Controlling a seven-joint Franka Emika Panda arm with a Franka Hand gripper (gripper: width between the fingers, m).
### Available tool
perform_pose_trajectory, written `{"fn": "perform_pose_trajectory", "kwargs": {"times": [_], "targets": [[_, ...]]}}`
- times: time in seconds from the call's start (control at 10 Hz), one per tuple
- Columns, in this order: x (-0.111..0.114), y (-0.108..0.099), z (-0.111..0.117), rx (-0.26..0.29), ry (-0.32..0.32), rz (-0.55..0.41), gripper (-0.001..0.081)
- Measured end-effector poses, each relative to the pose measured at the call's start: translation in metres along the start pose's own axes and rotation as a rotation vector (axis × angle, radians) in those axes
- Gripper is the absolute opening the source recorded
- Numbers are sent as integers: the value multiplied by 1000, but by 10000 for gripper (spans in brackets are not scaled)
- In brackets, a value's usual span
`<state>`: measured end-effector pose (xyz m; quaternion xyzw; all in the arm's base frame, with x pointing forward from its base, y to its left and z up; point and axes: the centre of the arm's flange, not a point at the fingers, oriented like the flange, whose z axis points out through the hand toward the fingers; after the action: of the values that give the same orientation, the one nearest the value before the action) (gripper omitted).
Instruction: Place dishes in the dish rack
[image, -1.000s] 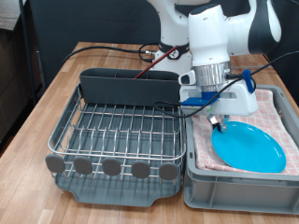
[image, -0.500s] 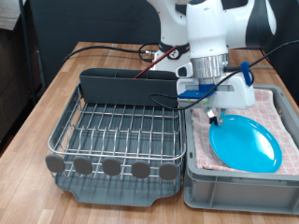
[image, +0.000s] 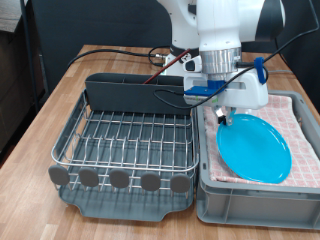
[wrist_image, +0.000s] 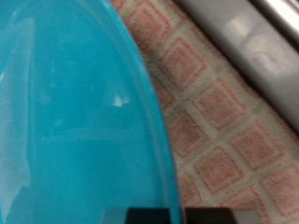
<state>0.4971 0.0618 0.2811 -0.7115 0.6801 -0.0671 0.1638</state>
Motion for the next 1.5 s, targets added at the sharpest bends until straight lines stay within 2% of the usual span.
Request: {"fn": "perform_pose_trajectory", "kwargs": {"times": [0.7, 1.1, 1.4, 1.5], "targets": [[3, -6, -55, -81, 86, -15, 23], [4, -9, -89, -172, 163, -23, 23], [9, -13, -107, -191, 200, -21, 22], [14, -12, -113, -243, 224, -57, 22]]}}
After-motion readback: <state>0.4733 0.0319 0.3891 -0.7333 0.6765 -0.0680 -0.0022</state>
